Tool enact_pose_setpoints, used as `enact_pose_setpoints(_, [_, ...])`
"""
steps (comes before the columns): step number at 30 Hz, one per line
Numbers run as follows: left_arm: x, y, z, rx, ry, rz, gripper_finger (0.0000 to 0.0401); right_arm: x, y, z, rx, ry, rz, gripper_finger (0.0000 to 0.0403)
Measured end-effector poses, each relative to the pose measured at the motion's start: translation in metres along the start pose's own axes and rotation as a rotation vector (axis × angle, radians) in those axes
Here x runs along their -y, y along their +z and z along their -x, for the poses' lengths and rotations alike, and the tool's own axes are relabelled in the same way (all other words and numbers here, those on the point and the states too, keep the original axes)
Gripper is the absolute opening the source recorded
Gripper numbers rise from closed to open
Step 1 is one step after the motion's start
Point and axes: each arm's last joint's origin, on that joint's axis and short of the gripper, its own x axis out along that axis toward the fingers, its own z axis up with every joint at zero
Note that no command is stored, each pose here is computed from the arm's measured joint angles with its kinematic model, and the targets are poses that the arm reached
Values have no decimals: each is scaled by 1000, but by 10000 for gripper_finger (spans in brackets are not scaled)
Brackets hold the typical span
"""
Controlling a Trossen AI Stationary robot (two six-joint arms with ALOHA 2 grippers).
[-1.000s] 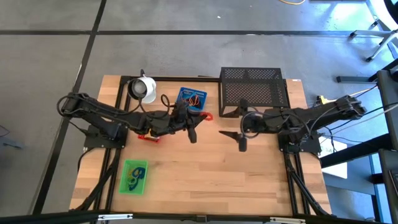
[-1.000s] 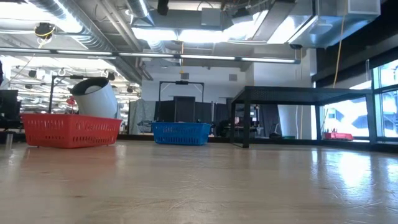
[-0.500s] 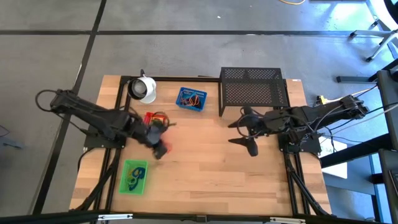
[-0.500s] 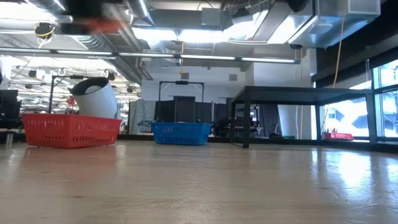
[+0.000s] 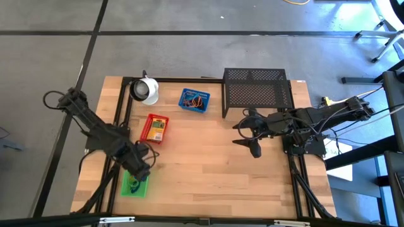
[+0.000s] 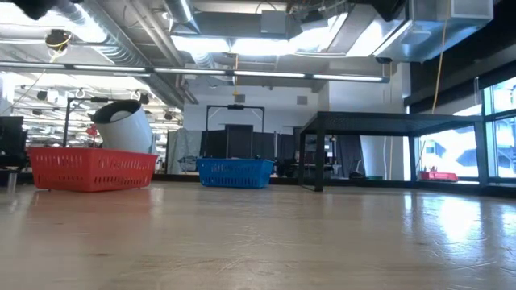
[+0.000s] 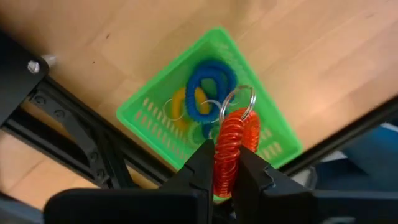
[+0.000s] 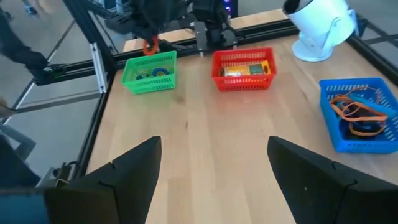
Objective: Pick & Place Office Desk Supplies
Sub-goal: Put the orange spring keychain into the green bin, then put the red bin with yellow crayon boxes on the shelf
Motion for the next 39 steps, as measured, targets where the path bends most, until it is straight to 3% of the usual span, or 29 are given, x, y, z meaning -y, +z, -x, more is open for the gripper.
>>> enact_pose_setpoints(9, [20, -15, -41, -6, 165, -85, 28, 1, 0, 0, 10, -34, 53, 296])
enact_pose_setpoints(16, [29, -12, -67, -3, 275, -70, 48, 1, 0, 0, 10, -34, 79, 296])
enact_pose_setpoints(24, [30, -5, -63, -72, 268, -20, 108, 1, 0, 0, 10, -34, 80, 296])
enact_pose_setpoints(28, [32, 0, -50, -78, 213, -24, 143, 1, 0, 0, 9, -34, 80, 296])
enact_pose_setpoints(34, [35, 13, -23, -33, 97, -167, 168, 1, 0, 0, 9, -34, 80, 296])
enact_pose_setpoints(39, [34, 26, -15, 230, 143, -451, 168, 1, 0, 0, 9, -34, 80, 296])
